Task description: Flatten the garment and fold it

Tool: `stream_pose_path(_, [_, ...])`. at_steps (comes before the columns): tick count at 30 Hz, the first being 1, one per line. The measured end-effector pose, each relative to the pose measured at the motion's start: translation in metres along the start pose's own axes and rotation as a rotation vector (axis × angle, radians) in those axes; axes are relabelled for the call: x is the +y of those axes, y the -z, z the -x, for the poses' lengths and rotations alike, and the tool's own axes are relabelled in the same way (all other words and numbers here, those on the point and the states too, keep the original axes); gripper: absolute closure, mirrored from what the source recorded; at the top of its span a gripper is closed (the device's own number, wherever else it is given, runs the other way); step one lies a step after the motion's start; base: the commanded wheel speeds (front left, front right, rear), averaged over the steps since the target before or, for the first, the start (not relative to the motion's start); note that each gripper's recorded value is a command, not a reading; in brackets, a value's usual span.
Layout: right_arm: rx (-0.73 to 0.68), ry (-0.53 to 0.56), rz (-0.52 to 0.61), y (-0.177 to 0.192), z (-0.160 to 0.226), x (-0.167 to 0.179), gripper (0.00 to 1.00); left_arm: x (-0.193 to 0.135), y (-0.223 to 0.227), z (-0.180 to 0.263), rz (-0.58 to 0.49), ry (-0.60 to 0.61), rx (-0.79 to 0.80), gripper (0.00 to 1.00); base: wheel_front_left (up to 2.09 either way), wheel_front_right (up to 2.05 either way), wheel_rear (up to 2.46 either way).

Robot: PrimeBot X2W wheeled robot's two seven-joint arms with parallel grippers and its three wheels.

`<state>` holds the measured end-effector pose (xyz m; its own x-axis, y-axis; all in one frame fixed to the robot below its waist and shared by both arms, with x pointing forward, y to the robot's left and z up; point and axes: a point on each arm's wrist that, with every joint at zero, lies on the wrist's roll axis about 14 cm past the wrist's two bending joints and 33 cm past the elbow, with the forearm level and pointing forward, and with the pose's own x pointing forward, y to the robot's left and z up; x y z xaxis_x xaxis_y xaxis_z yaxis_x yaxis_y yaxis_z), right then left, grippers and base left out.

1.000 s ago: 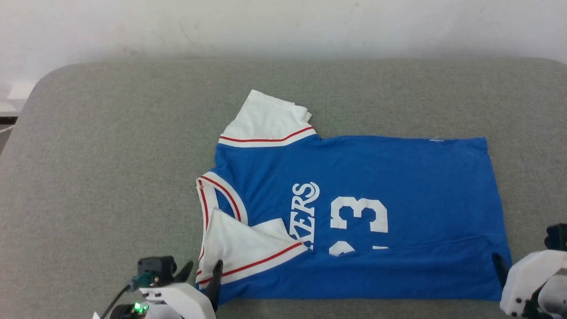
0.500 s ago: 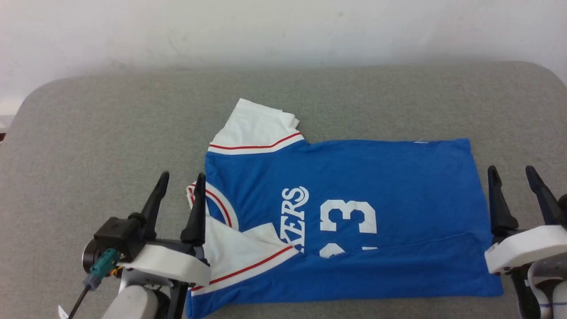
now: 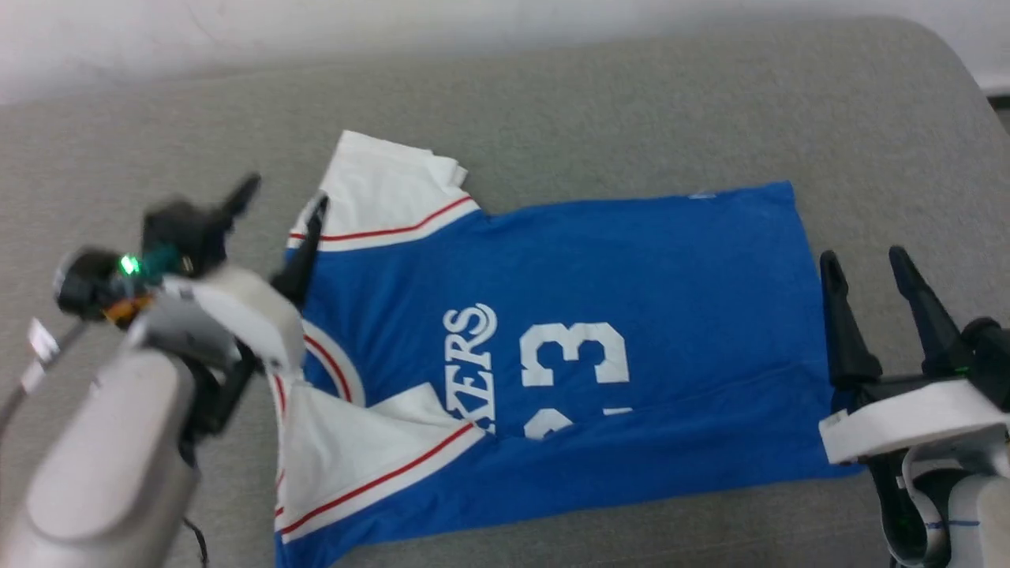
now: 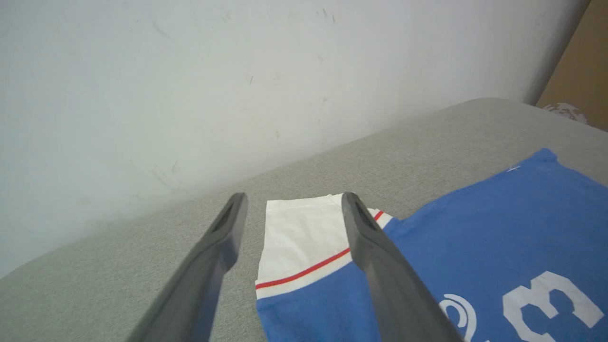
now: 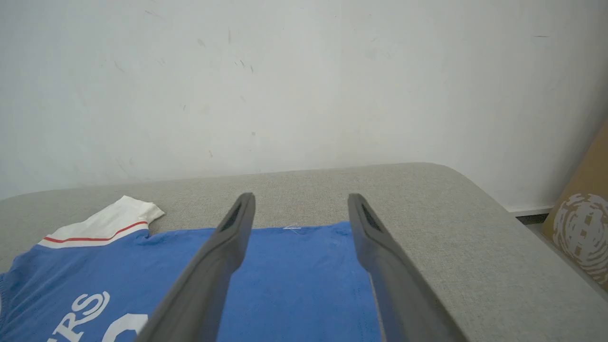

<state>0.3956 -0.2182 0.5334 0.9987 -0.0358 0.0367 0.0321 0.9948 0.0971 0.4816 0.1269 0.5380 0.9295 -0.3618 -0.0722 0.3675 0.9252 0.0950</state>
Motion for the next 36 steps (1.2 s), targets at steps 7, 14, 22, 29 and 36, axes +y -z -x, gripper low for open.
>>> stream_pose_path(7, [0.020,0.042,-0.044,0.015,-0.006,-0.013,0.00,0.022,0.008,-0.071,-0.105,0.077,0.204,0.00,0.00,0.00,0.00])
stream_pose_path(14, [0.070,0.110,-0.066,0.041,-0.003,-0.034,0.00,0.041,0.041,-0.131,-0.089,0.075,0.465,0.00,0.00,0.00,0.00])
stream_pose_path(22, [0.101,0.193,-0.044,0.055,0.006,-0.060,0.00,0.031,0.094,-0.167,0.078,0.085,0.757,0.00,0.00,0.00,0.00])
stream_pose_path(29, [0.142,0.240,-0.029,0.067,0.013,-0.073,0.00,0.029,0.145,-0.173,0.030,0.079,0.919,0.00,0.00,0.00,0.00])
stream_pose_path(36, [0.167,0.254,-0.026,0.076,0.015,-0.076,0.00,0.025,0.160,-0.177,0.082,0.113,0.956,0.10,0.00,0.00,0.00])
